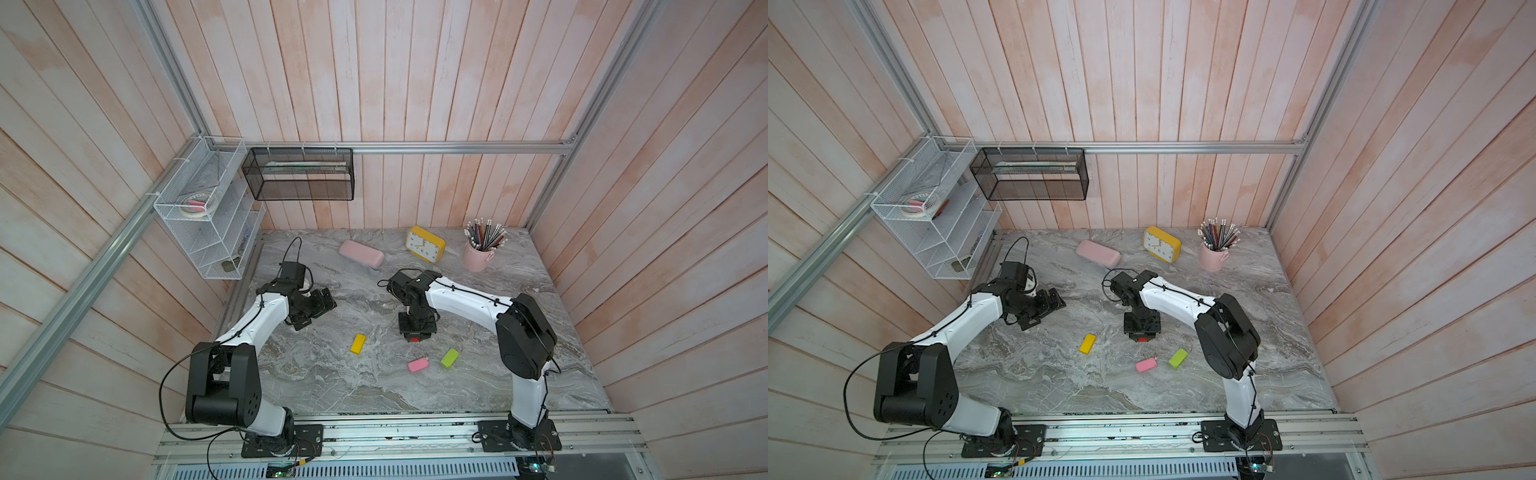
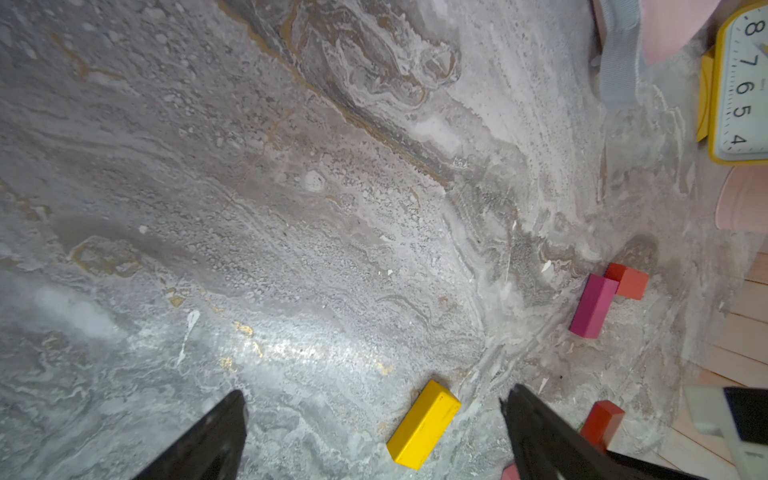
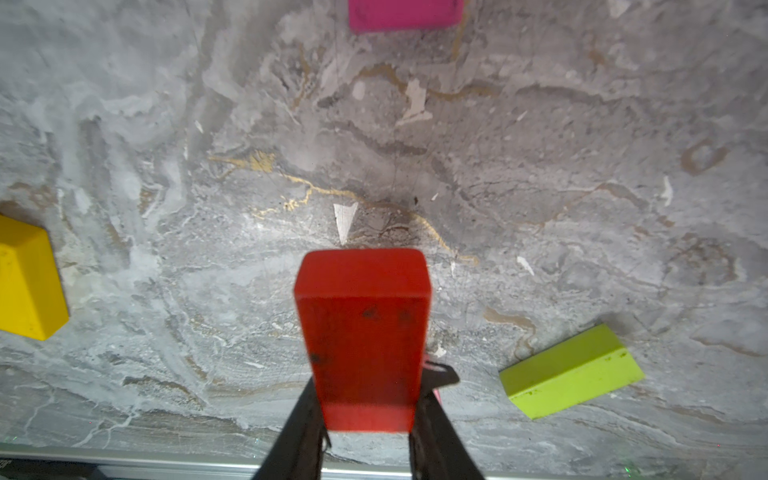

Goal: Assemble the number 6 with building blocks
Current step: Assemble the building block at the center of the board.

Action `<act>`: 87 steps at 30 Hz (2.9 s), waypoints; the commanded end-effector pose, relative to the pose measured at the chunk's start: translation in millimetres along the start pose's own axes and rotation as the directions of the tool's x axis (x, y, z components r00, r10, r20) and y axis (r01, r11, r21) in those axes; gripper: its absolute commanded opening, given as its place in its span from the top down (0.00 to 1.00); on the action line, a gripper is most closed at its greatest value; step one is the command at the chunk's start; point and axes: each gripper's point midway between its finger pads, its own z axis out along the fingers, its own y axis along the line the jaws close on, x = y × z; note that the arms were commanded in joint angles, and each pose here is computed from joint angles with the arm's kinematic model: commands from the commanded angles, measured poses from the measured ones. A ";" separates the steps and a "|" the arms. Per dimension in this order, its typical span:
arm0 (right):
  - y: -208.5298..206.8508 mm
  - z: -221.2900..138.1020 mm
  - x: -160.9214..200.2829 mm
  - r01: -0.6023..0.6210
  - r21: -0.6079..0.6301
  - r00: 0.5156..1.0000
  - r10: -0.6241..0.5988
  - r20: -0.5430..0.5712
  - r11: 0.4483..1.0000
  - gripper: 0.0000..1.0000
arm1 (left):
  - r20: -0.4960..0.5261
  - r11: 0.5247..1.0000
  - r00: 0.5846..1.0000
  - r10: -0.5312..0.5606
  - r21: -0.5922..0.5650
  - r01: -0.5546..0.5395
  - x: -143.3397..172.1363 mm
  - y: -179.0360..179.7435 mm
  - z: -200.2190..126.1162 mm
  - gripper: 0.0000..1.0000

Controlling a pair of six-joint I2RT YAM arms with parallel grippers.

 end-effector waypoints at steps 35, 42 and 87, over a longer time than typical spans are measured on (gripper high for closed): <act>-15.9 35.1 -28.5 -0.005 0.056 0.999 0.007 -0.035 0.998 0.80 | 0.030 1.000 1.000 -0.002 0.002 0.002 -15.2 -7.2 -6.3 0.02; -17.0 37.9 -33.6 -0.009 0.057 0.999 0.010 -0.032 0.998 0.80 | 0.033 1.000 0.999 -0.002 0.001 0.002 -15.7 -7.4 -7.3 0.02; -17.6 52.0 -51.2 -0.010 0.072 1.000 0.011 -0.019 0.997 0.80 | 0.038 1.000 0.999 -0.008 -0.004 0.008 -17.8 -7.2 -7.3 0.02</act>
